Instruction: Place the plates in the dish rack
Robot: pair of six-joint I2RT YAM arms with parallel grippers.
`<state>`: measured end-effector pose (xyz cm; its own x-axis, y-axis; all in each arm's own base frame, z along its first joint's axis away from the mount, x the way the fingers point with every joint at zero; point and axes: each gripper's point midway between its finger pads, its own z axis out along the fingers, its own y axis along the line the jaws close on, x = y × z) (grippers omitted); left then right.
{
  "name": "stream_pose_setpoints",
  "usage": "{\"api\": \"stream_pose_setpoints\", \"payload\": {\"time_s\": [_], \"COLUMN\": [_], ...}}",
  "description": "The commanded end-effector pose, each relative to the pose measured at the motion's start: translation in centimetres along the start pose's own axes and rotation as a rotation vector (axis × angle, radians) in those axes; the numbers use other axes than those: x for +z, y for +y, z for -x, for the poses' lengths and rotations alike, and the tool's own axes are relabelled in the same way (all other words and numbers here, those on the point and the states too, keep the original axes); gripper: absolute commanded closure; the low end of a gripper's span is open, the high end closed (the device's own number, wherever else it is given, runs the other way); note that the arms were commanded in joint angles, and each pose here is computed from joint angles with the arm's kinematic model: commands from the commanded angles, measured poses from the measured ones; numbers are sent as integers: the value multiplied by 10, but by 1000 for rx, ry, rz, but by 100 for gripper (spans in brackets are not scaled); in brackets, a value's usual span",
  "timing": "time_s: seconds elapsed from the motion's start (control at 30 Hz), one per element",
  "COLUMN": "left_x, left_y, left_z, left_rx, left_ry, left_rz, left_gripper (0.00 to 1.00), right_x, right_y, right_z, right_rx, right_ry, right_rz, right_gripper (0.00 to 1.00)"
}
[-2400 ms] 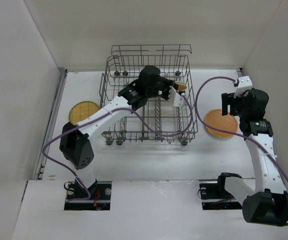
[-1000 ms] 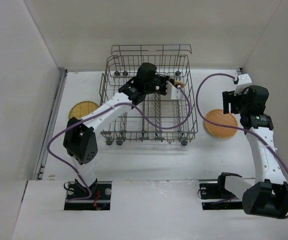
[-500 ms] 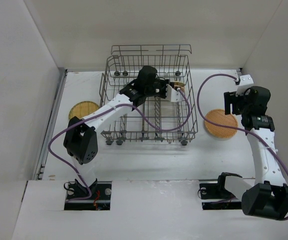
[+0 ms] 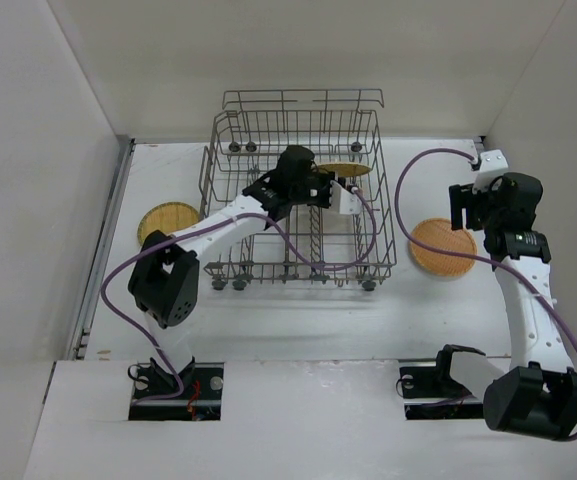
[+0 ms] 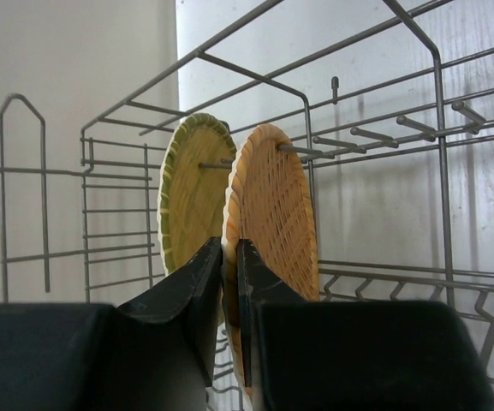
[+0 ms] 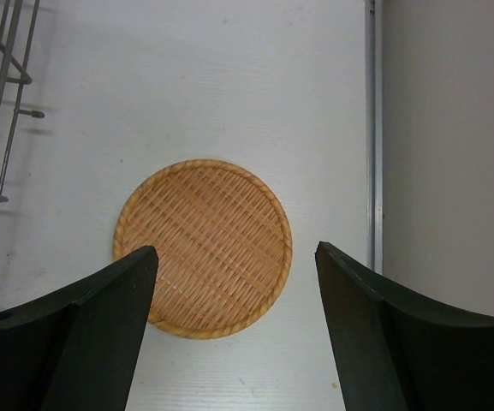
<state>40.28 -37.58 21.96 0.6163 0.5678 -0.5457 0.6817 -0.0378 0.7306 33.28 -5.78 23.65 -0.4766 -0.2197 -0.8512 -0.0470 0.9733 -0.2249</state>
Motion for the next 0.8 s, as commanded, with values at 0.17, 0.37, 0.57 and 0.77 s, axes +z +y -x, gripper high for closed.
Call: {"api": "stream_pose_setpoints", "payload": {"time_s": [0.17, 0.37, 0.57, 0.77], "left_x": [10, 18, 20, -1], "left_y": [-1, 2, 11, 45], "left_z": [9, 13, 28, 59], "left_rx": [-14, 1, -9, -57], "left_ry": [-53, -68, -96, -123], "left_rz": [18, 45, 75, 142], "left_gripper": [99, 82, 49, 30], "right_x": [-13, -13, -14, -15], "right_y": [-6, -6, -5, -5], "right_z": [7, 5, 7, 5], "right_rx": [-24, -24, -28, -30], "right_ry": [-28, -26, -35, -42], "right_rz": [-21, -22, -24, -27], "right_gripper": [23, 17, 15, 16]}}
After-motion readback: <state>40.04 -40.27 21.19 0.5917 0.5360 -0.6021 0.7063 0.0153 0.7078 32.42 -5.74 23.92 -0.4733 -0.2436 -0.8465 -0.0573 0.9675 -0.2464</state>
